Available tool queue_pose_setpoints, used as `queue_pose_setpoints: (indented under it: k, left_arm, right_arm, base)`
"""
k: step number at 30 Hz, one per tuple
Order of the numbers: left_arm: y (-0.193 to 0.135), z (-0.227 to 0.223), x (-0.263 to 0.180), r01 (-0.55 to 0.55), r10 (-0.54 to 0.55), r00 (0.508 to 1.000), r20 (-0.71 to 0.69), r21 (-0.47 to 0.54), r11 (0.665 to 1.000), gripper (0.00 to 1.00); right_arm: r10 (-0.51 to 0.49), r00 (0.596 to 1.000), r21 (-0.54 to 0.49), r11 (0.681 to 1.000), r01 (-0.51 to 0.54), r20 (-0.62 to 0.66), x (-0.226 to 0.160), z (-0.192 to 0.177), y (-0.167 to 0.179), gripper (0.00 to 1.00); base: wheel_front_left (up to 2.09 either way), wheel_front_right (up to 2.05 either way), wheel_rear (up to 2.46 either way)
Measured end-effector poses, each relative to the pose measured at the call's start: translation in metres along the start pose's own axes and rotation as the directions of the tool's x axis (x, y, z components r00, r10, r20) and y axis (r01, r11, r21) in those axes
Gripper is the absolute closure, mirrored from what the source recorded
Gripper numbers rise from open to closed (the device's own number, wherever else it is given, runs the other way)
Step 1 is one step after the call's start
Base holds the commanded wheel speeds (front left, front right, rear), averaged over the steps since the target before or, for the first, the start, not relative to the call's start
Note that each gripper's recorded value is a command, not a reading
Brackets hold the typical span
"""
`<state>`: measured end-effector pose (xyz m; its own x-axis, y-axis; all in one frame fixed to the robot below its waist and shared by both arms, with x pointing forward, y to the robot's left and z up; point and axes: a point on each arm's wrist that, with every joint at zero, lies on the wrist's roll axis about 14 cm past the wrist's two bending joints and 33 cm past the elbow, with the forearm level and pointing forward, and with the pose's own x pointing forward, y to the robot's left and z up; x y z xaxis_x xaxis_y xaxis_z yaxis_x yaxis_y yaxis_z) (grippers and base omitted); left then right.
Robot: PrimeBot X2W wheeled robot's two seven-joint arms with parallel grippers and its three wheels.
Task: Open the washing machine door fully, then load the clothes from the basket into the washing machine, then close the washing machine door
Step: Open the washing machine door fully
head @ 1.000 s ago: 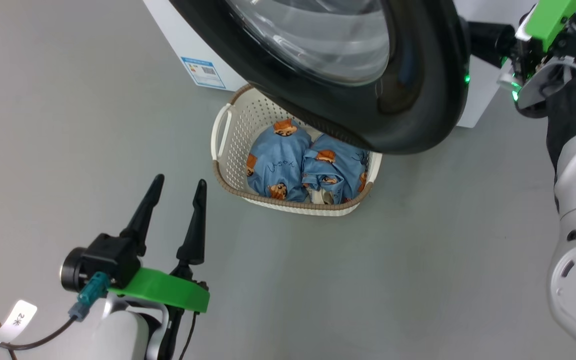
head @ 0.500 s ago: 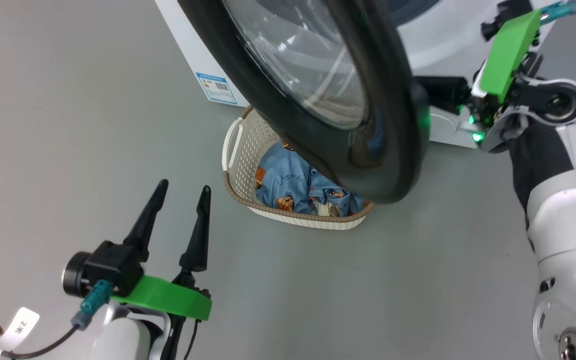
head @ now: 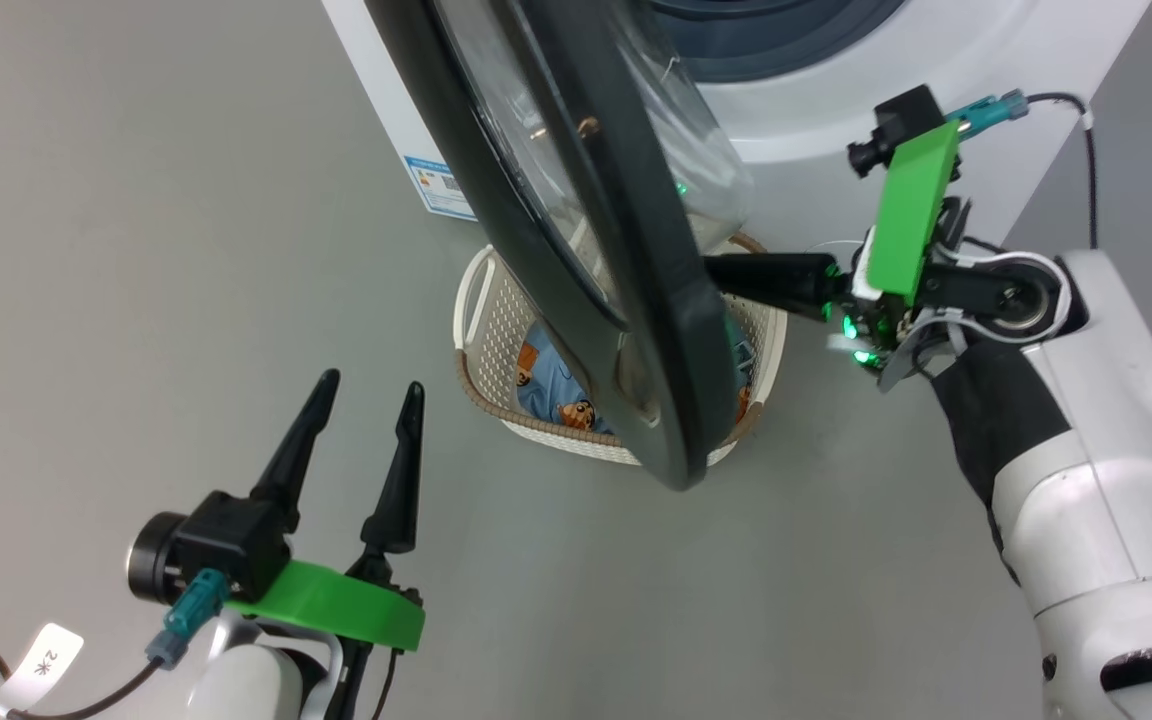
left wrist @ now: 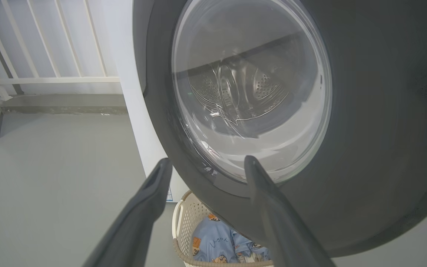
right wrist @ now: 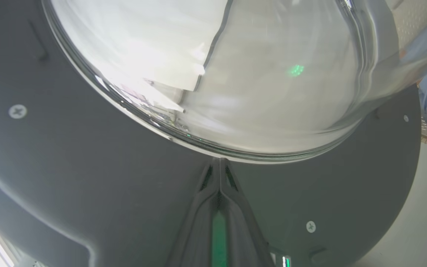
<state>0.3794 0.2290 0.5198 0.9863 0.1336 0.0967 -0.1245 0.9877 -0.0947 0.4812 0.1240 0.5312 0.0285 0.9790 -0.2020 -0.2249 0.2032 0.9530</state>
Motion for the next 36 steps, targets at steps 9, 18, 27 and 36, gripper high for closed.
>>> queue_pose_setpoints:
  k: [9, 18, 27, 36]
  left_arm:
    - [0.000, 0.000, -0.001, -0.001, 0.001, 1.000, 0.000, -0.002, 1.000, 0.00]
    - [0.000, -0.001, 0.000, -0.001, 0.001, 1.000, -0.004, -0.002, 1.000, 0.00]
    - [0.001, -0.003, 0.000, -0.004, 0.004, 1.000, -0.008, 0.000, 1.000, 0.00]
    - [-0.001, -0.002, 0.001, 0.000, 0.000, 1.000, -0.005, -0.004, 1.000, 0.00]
  right_arm:
    - [0.032, 0.998, -0.010, 0.999, -0.033, -0.058, 0.015, -0.027, 0.004, 1.00]
    - [0.071, 0.993, 0.010, 0.997, -0.070, -0.091, 0.032, -0.049, 0.009, 1.00]
    - [0.062, 0.992, 0.043, 0.997, -0.057, -0.114, 0.043, -0.062, 0.002, 1.00]
    - [0.055, 0.995, 0.065, 0.997, -0.050, -0.086, 0.043, -0.060, 0.000, 1.00]
  base:
    - [0.00, 0.00, 0.00]
    - [0.00, 0.00, 0.00]
    - [0.00, 0.00, 0.00]
    - [0.00, 0.00, 0.00]
